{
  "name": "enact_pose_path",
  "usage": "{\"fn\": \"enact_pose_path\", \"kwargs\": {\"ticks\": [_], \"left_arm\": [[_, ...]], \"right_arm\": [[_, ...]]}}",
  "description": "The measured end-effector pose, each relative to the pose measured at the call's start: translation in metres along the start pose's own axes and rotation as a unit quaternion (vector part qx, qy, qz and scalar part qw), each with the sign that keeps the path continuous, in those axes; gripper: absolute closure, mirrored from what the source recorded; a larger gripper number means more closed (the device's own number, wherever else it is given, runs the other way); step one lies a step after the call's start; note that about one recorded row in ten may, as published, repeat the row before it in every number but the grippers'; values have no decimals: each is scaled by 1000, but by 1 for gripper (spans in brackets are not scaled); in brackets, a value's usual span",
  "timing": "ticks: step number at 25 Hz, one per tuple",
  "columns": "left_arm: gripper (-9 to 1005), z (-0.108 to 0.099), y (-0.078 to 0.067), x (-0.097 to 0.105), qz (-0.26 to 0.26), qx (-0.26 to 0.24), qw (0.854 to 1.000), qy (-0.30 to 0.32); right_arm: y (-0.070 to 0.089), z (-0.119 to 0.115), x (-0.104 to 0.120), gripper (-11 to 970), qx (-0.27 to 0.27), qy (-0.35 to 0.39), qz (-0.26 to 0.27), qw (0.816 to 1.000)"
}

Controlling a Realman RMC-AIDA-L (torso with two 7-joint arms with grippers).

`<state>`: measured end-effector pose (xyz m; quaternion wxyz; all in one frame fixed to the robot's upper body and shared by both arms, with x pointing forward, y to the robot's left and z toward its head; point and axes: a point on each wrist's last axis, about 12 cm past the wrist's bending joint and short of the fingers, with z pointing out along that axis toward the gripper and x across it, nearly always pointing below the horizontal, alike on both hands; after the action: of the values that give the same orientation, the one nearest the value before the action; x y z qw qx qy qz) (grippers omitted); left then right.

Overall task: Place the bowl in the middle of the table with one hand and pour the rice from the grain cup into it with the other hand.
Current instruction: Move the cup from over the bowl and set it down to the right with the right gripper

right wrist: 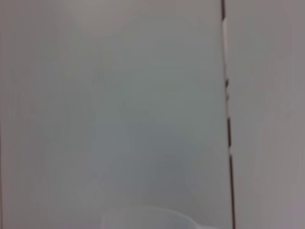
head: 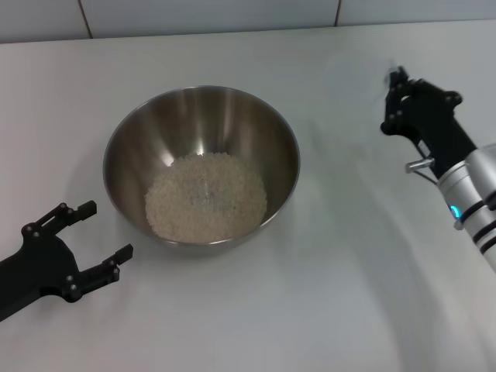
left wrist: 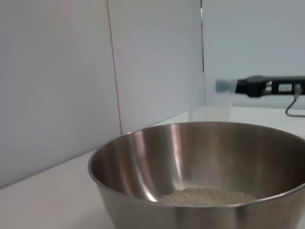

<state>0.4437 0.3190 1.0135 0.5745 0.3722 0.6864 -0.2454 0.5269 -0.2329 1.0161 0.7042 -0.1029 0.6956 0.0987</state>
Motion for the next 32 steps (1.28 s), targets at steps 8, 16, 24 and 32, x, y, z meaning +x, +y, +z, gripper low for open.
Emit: {"fn": "enact_pose_path", "kwargs": {"ticks": [8, 16, 24, 32], "left_arm": [[152, 2, 0, -1, 0, 1, 1000, -2], [153, 4, 0, -1, 1, 1, 1000, -2], [153, 4, 0, -1, 1, 1, 1000, -2], [153, 5, 0, -1, 1, 0, 1000, -2]], "right_arm": [[5, 13, 6, 961, -24, 50, -21, 998], [12, 20, 10, 961, -51, 77, -40, 995], [13, 17, 12, 960, -58, 83, -40, 994], [14, 15, 14, 877, -58, 87, -37, 994]]}}
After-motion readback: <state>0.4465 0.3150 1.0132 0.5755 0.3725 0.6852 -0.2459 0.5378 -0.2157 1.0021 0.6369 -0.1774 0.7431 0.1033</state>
